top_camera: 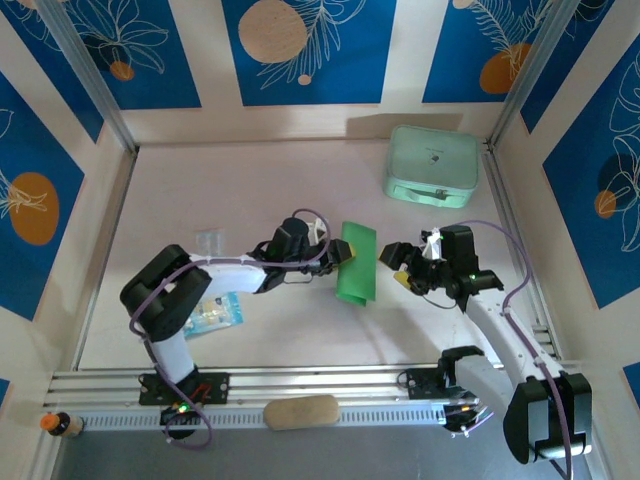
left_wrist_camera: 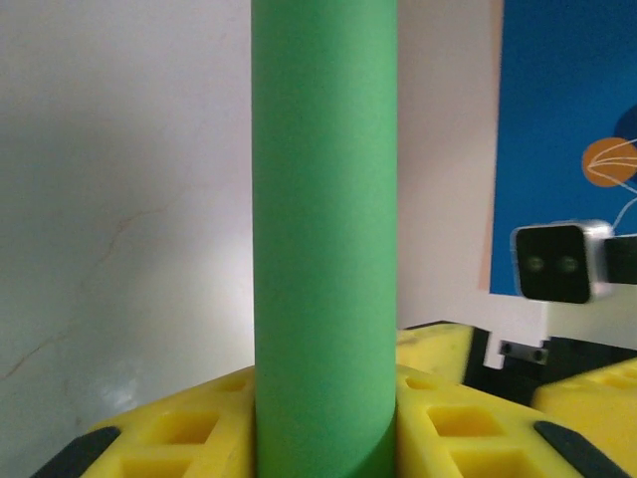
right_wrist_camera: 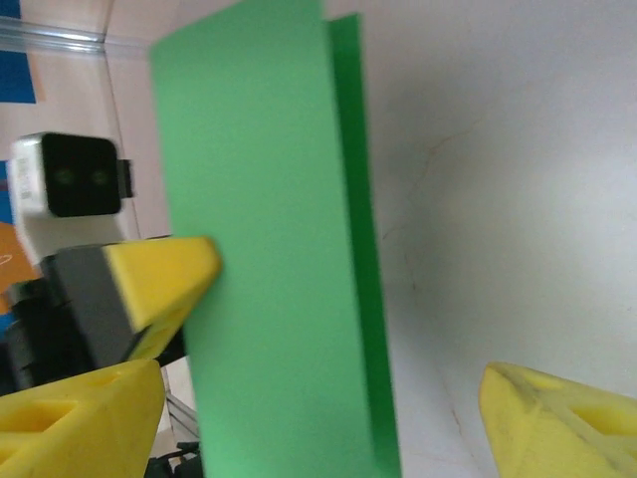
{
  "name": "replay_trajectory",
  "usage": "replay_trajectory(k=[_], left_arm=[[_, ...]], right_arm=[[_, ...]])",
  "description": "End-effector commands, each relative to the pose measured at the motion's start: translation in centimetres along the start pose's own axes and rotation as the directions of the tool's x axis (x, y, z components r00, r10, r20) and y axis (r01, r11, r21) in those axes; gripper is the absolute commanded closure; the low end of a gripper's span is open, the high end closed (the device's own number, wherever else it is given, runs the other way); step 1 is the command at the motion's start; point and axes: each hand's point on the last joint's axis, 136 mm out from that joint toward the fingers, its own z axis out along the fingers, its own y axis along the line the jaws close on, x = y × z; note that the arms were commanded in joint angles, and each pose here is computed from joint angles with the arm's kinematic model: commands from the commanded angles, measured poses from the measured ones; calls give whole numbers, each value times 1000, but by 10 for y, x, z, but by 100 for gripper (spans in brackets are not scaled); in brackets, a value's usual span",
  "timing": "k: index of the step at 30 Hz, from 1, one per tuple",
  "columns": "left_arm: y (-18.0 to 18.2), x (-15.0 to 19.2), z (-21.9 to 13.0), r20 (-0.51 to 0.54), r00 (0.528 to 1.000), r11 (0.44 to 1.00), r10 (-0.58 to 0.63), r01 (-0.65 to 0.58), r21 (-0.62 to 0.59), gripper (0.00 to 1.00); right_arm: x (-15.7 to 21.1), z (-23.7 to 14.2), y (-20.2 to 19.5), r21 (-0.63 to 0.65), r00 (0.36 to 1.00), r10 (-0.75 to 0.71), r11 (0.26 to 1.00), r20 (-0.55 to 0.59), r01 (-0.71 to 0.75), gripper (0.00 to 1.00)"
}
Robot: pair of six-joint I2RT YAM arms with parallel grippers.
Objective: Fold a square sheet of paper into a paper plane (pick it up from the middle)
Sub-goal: First fold the square sheet of paper in half at the center of the table.
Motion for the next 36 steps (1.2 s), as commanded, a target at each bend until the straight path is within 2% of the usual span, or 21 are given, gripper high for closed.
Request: replay_trajectory(k=[1, 5, 16, 20, 30, 36], left_arm=[[15, 5, 2, -27, 999, 999, -28, 27, -41, 67], [41, 11, 4, -42, 998, 992, -46, 40, -123, 67], [79, 17, 11, -32, 995, 979, -97, 90, -181, 66], [93, 20, 4, -25, 996, 965, -89, 80, -249, 62], [104, 23, -16, -77, 997, 889, 26, -59, -455, 45], [104, 17, -32, -89, 991, 827, 96, -129, -546, 42]], right_arm=[[8, 0, 6, -54, 999, -5, 999, -32, 3, 18], [7, 1, 8, -70, 999, -22, 997, -27, 20, 18], [8, 6, 8, -98, 998, -34, 995, -44, 30, 24], [9, 10, 5, -89, 998, -23, 996, -61, 17, 25], [13, 18, 0, -69, 995, -8, 998, -95, 1, 25], [15, 21, -4, -56, 994, -2, 998, -105, -4, 25]])
